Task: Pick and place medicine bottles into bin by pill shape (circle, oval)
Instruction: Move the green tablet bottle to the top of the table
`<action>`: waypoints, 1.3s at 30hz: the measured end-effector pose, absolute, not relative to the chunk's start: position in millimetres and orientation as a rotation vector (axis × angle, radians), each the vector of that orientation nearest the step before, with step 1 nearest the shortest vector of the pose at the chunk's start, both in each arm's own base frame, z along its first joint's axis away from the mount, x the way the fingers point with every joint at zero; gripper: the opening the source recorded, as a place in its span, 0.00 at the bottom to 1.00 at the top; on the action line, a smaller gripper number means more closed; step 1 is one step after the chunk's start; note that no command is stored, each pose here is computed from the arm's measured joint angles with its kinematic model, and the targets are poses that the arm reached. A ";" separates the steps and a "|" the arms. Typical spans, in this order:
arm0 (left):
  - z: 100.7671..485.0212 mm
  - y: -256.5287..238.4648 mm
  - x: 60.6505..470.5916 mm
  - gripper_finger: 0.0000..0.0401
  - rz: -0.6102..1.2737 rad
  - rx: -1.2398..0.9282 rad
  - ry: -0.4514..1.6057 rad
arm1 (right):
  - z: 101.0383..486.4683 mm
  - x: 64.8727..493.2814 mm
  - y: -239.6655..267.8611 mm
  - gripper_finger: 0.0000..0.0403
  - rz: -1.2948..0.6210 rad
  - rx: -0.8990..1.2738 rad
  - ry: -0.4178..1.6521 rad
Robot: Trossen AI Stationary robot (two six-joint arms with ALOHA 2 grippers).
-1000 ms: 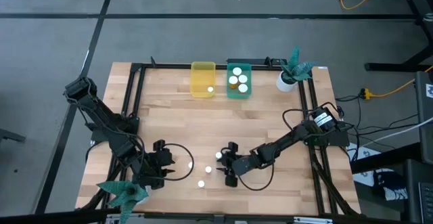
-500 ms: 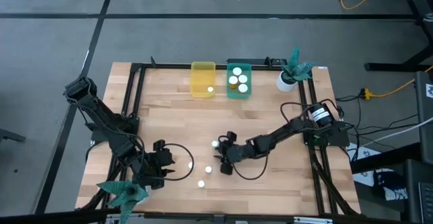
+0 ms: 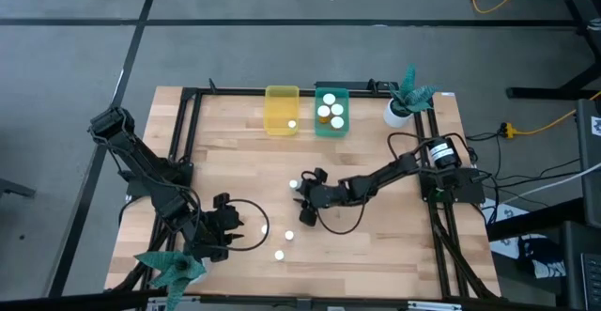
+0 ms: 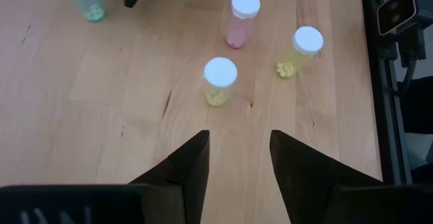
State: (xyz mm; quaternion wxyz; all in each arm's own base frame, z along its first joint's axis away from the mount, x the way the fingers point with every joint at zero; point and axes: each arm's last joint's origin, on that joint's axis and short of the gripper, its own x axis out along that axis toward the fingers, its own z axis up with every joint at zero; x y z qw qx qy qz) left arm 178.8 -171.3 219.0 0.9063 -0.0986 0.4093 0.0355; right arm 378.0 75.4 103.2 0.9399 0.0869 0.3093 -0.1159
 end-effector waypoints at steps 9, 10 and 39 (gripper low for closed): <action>219.0 -171.3 178.8 0.37 0.074 -0.204 0.845 | 104.7 382.6 55.8 0.39 -0.283 0.201 0.607; 219.0 -171.2 178.8 0.37 0.074 -0.204 0.845 | 105.2 383.2 54.2 0.39 -0.287 0.204 0.600; 219.2 -171.4 179.1 0.37 0.076 -0.209 0.840 | 107.9 388.6 -8.6 0.39 -0.437 0.197 0.562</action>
